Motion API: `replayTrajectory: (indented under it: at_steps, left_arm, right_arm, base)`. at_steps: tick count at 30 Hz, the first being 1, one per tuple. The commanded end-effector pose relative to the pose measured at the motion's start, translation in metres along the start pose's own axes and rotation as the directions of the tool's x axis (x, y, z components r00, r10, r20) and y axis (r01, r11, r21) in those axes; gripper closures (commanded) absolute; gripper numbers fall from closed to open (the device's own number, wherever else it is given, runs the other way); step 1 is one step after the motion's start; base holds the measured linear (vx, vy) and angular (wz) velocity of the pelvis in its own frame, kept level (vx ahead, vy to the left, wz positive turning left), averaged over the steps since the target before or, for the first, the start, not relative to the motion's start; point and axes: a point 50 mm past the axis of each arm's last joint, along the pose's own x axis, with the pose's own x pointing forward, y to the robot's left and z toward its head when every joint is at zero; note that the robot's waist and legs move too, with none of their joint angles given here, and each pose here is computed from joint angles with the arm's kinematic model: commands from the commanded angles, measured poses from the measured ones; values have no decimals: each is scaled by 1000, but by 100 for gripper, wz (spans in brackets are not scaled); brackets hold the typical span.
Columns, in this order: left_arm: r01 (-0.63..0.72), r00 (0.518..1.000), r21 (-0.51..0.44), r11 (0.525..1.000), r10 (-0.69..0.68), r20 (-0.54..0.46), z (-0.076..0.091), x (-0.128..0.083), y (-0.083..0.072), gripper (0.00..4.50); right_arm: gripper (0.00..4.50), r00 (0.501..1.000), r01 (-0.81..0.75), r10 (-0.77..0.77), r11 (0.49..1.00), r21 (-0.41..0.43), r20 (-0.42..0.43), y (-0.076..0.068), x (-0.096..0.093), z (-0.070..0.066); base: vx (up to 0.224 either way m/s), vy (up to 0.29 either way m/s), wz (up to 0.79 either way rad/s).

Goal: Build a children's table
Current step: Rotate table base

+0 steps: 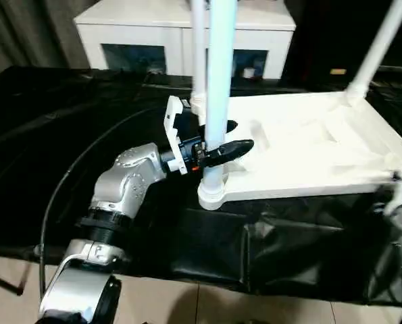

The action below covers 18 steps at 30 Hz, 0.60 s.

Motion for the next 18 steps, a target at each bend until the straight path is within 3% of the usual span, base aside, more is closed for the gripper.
replayTrajectory:
  at_steps: [1, 9, 15, 18]
  left_arm:
    - [56, 998, 9, 998, -56, -8, 4, 3, -7, 0]
    - [139, 990, -5, 990, -139, 1, 13, -1, -25, 0]
    - [245, 969, -55, 968, -247, -33, 8, -7, -54, 0]
    - [250, 967, -59, 966, -252, -37, 6, -7, -59, 0]
  right_arm:
    - [67, 1000, -22, 21, 999, -45, -14, 3, 3, 0]
    - [67, 999, -50, 50, 999, -12, 19, 3, 8, 5]
    - [67, 972, -217, 220, 975, -52, 82, 27, 7, 12]
    - [67, 962, -249, 255, 966, -67, 94, 34, 6, 15]
  base:
    - [0, 0, 0]
    - [0, 0, 0]
    - [0, 0, 0]
    - [0, 0, 0]
